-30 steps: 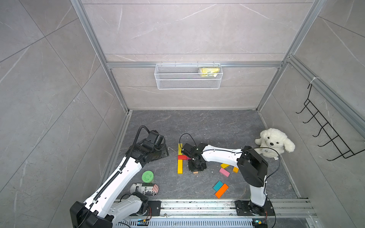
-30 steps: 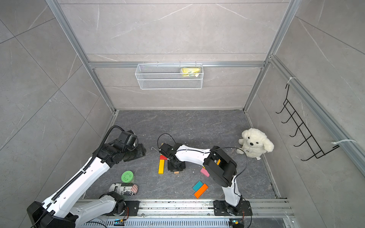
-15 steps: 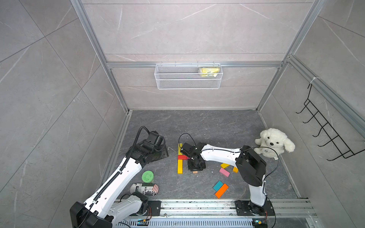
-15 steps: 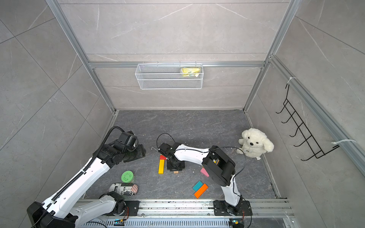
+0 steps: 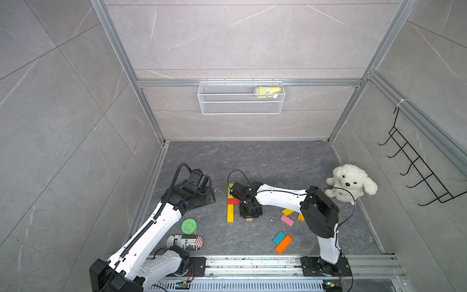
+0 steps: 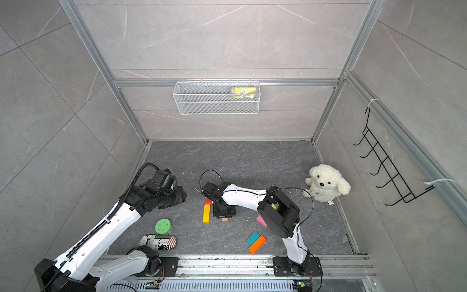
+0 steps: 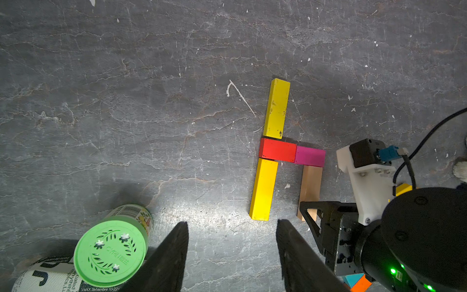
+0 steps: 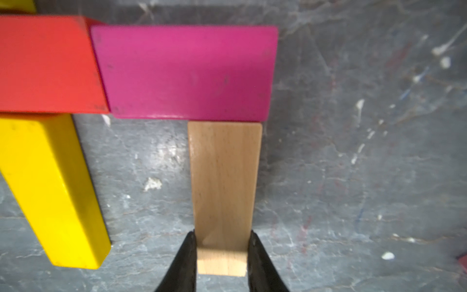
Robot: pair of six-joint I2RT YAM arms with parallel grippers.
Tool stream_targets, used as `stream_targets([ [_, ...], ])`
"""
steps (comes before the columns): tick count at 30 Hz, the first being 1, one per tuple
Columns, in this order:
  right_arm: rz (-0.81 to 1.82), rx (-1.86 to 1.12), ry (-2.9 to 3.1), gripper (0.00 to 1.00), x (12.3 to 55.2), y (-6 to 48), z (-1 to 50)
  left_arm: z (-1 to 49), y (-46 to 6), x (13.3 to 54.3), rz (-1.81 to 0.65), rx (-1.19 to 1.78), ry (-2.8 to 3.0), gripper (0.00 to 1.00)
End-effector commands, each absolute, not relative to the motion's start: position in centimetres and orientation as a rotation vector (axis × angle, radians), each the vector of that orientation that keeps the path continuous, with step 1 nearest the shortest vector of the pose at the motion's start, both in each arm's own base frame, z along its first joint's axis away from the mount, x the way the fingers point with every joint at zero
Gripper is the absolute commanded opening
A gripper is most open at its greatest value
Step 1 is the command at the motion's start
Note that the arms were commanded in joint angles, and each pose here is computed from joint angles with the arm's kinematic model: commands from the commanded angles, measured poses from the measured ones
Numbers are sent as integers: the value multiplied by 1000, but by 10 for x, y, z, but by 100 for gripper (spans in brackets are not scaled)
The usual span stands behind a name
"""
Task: Assemble the letter h with building blocks
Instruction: Assemble the building block at the center of the board, then pick up the building block from the center of the board.
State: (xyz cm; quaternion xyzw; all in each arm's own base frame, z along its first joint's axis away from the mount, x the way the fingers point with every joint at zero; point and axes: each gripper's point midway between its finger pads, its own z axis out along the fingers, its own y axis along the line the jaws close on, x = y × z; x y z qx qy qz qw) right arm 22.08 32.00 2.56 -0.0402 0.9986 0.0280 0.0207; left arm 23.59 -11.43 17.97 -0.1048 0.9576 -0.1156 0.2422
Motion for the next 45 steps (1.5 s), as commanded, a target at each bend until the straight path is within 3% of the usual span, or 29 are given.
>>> stream_targets([
  [1, 48, -113, 3099, 29, 223, 318, 25, 187, -114, 237, -338, -256, 2588, 61],
  [13, 41, -52, 3088, 32, 223, 314, 29, 186, -116, 237, -342, -250, 2594, 61],
  [15, 44, -56, 3094, 38, 223, 315, 28, 185, -116, 237, -342, -250, 2595, 61],
  [19, 59, -58, 3091, 59, 223, 316, 30, 188, -115, 237, -342, -247, 2590, 61],
  [26, 99, -73, 2994, 63, 227, 305, 73, 202, -117, 238, -366, -242, 2572, 61],
  [32, -90, 12, 2884, 67, 232, 226, 109, 223, -117, 241, -384, -236, 2528, 62],
  [36, -142, 228, 2919, 67, 237, 158, 97, 230, -120, 244, -399, -227, 2510, 63],
  [45, -66, 613, 2939, 71, 245, 120, 57, 221, -123, 246, -403, -226, 2534, 64],
])
